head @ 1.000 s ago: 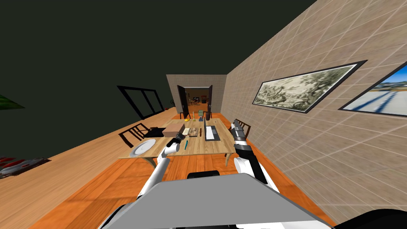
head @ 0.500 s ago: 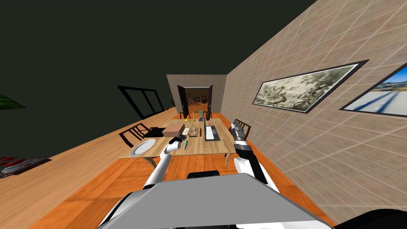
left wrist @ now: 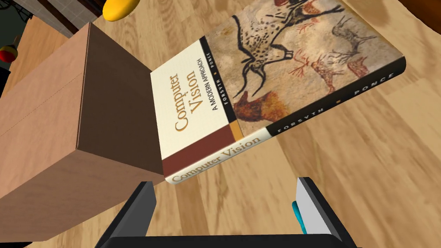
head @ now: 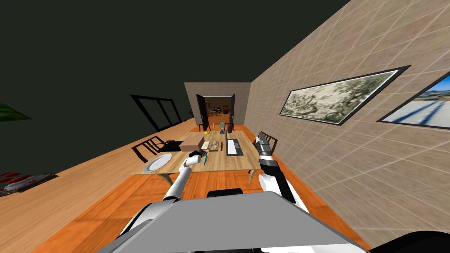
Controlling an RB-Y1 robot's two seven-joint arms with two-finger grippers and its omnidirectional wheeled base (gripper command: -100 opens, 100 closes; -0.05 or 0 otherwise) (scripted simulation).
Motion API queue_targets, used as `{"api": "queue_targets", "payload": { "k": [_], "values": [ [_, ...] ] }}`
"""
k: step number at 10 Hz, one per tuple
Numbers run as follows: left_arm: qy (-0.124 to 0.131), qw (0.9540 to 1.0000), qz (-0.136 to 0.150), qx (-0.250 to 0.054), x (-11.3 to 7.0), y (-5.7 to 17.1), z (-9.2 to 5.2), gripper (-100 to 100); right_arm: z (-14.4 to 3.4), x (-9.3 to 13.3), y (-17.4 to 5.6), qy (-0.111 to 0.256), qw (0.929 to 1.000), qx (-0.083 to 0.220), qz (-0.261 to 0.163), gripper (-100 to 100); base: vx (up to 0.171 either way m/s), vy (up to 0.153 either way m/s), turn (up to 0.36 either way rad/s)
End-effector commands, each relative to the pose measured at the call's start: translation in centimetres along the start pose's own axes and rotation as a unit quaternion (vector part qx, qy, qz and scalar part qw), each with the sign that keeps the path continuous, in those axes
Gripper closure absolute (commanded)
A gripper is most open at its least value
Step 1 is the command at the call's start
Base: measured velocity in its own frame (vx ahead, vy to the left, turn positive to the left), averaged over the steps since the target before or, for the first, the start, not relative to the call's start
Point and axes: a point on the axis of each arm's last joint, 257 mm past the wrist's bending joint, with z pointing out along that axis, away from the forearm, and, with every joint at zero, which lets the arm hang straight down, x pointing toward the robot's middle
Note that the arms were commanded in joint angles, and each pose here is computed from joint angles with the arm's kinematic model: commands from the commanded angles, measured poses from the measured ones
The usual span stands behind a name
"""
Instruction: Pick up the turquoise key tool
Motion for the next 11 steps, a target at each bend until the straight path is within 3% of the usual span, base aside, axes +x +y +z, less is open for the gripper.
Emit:
{"api": "queue_targets", "payload": {
  "k": [1, 6, 7, 10, 11],
  "values": [
    [-0.022, 0.9993, -0.025, -0.019, -0.4, 0.7, 0.6, -100, 0.0, 0.0, 0.0, 0.0, 1.0, 0.0, 0.0, 0, 0.004, -0.011, 0.013],
    [-0.085, 0.9923, -0.07, -0.057, -3.3, 3.0, 1.4, -100, 0.0, 0.0, 0.0, 0.0, 1.0, 0.0, 0.0, 0, 0.006, -0.009, 0.008],
    [-0.104, 0.9882, -0.089, -0.068, -3.5, 3.6, 1.5, -100, 0.0, 0.0, 0.0, 0.0, 1.0, 0.0, 0.0, 0, 0.005, -0.007, 0.017],
    [-0.136, 0.9812, -0.109, -0.083, -4.9, 4.6, 1.5, -100, 0.0, 0.0, 0.0, 0.0, 1.0, 0.0, 0.0, 0, 0.005, -0.008, 0.007],
    [-0.155, 0.9755, -0.127, -0.092, -5.1, 5.1, 1.5, -100, 0.0, 0.0, 0.0, 0.0, 1.0, 0.0, 0.0, 0, 0.006, -0.009, 0.017]
  ]
}}
